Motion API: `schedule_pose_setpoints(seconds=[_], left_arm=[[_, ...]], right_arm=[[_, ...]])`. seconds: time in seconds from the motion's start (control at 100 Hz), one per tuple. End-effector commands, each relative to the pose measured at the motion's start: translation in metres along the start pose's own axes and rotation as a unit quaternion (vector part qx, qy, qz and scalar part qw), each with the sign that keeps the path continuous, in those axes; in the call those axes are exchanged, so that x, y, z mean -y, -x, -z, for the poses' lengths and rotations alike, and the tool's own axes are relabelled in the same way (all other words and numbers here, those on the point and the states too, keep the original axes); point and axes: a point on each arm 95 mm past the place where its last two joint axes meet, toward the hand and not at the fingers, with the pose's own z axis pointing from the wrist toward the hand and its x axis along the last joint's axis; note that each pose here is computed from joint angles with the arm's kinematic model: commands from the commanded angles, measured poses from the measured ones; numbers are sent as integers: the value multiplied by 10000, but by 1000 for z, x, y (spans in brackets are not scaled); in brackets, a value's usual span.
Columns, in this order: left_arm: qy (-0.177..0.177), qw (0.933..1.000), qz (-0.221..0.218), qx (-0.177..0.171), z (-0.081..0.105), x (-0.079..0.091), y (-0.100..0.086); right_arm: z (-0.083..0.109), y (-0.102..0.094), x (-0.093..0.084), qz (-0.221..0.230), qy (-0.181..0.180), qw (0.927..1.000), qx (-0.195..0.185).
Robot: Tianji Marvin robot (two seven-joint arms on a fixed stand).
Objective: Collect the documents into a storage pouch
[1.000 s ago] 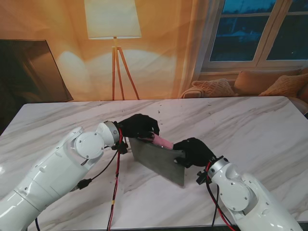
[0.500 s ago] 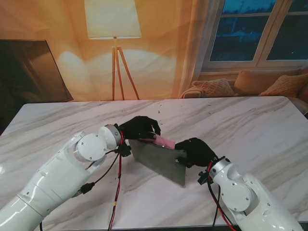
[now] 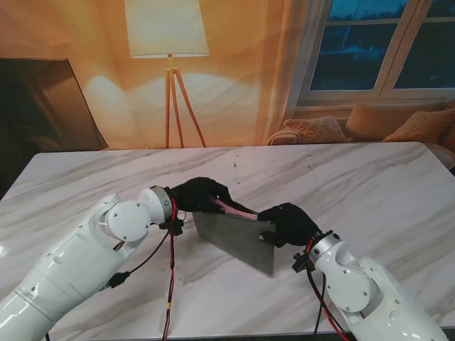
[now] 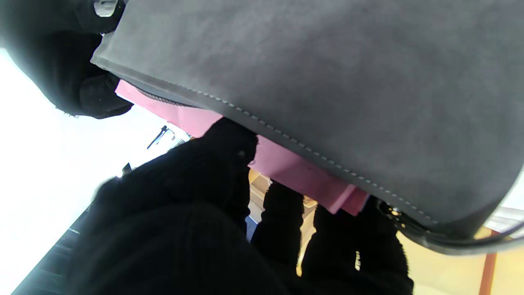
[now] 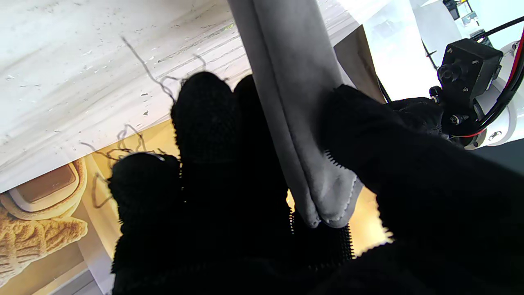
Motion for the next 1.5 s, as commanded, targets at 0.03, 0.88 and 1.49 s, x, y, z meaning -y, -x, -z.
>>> schedule_pose_setpoints(seconds=[0.03, 0.88, 1.49], left_arm=[[39, 10000, 32, 5, 3, -1, 2], [-464, 9974, -514, 186, 12, 13, 6], [205, 9994, -265, 88, 15, 3, 5]], right_arm=[[0, -1, 0, 4, -44, 10000, 13], [-1, -4, 1, -13, -65, 9999, -75], [-1, -4, 2, -22, -49, 10000, -51]])
